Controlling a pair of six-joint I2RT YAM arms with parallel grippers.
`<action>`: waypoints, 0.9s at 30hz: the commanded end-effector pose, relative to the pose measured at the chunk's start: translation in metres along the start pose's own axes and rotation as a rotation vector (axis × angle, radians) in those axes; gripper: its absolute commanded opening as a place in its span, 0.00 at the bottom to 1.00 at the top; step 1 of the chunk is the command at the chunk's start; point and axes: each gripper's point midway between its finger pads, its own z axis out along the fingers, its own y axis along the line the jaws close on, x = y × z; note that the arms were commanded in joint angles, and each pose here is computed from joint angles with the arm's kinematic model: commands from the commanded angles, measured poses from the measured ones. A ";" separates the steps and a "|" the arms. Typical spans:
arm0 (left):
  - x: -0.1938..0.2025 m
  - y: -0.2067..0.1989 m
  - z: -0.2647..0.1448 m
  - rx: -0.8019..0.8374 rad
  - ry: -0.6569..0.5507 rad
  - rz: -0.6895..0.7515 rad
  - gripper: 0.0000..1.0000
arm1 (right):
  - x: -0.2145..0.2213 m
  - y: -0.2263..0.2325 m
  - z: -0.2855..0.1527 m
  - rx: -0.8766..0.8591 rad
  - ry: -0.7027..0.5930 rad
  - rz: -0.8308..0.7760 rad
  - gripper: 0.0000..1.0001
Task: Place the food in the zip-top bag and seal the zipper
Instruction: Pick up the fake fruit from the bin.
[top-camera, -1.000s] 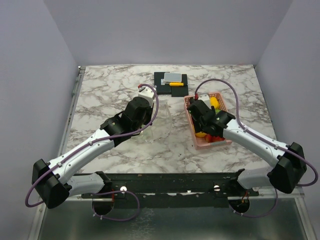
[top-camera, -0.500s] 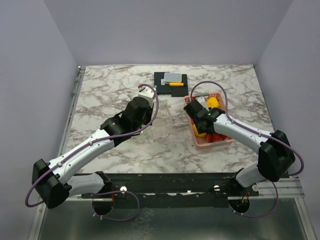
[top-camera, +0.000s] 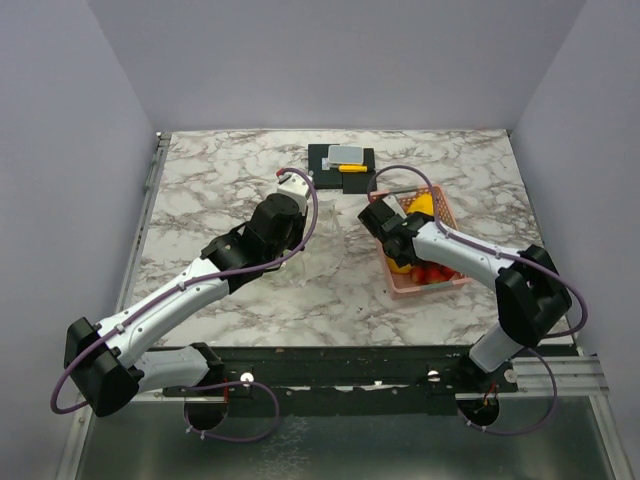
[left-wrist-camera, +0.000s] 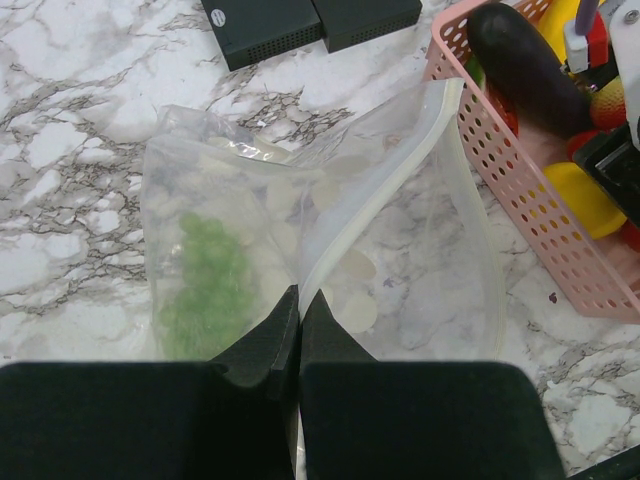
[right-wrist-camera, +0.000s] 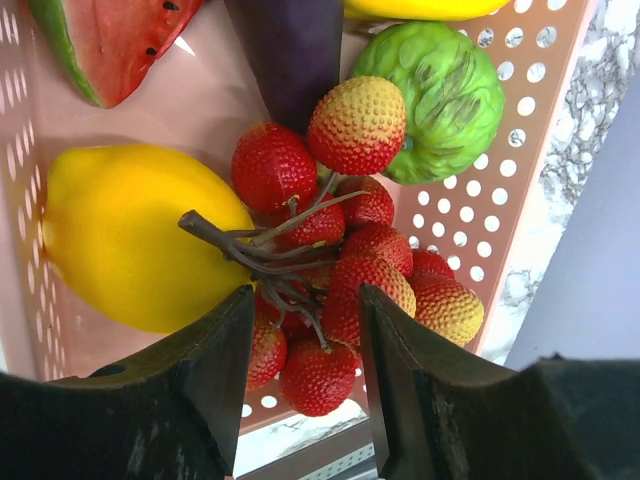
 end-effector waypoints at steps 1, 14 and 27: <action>-0.001 -0.004 0.001 0.012 -0.006 0.001 0.00 | -0.003 -0.004 0.009 0.040 0.007 -0.059 0.50; -0.002 -0.003 0.001 0.011 -0.010 0.003 0.00 | -0.021 0.004 0.021 0.062 -0.019 -0.068 0.46; -0.003 -0.002 -0.001 0.009 -0.016 0.001 0.00 | -0.028 0.008 0.029 0.078 -0.030 -0.055 0.49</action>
